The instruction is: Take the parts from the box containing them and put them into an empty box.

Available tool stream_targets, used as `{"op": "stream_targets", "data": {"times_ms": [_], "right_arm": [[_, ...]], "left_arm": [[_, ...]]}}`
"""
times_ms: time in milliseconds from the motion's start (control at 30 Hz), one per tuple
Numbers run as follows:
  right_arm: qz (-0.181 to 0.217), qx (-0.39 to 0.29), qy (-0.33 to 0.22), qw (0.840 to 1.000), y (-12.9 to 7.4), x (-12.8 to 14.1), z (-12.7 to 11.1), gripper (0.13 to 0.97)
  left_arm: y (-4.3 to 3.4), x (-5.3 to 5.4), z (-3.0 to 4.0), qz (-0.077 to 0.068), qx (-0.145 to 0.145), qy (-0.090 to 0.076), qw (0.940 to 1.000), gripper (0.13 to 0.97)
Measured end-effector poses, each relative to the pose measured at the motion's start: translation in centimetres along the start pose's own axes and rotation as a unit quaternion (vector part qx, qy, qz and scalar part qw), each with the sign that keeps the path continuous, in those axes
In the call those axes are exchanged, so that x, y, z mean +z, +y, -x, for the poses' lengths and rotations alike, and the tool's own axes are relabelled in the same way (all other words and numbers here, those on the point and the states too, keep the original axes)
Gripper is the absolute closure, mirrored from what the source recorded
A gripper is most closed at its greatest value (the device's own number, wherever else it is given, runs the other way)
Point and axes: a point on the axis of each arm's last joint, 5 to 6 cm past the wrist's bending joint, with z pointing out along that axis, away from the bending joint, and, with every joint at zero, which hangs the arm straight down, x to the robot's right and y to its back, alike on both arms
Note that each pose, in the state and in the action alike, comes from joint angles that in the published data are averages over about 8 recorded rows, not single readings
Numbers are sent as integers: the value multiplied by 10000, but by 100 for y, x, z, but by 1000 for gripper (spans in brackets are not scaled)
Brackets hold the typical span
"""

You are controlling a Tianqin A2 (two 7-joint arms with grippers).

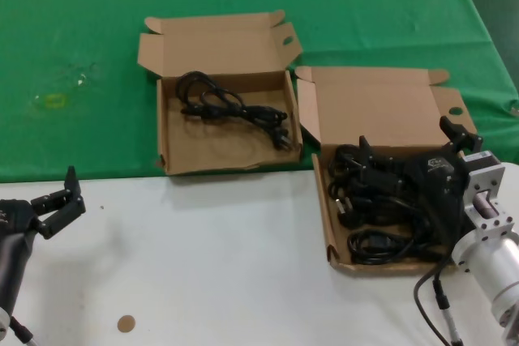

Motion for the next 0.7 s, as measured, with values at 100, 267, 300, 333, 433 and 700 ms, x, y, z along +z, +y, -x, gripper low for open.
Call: {"op": "stream_targets", "data": {"times_ms": [100, 267, 300, 333, 433, 700], "right_arm": [[0, 0, 0, 10000, 0, 0, 0, 130], [0, 0, 0, 10000, 0, 0, 0, 130], [0, 0, 0, 10000, 0, 0, 0, 130], [0, 0, 0, 10000, 0, 0, 0, 130], [0, 0, 0, 10000, 0, 0, 0, 130], [0, 0, 0, 10000, 0, 0, 0, 130]], "left_arm": [[0, 0, 0, 0, 0, 0, 10000, 132], [0, 0, 0, 0, 0, 0, 10000, 132], [0, 0, 0, 0, 0, 0, 10000, 132], [0, 0, 0, 0, 0, 0, 10000, 132], [0, 0, 0, 0, 0, 0, 10000, 132], [0, 0, 0, 0, 0, 0, 10000, 132]]}}
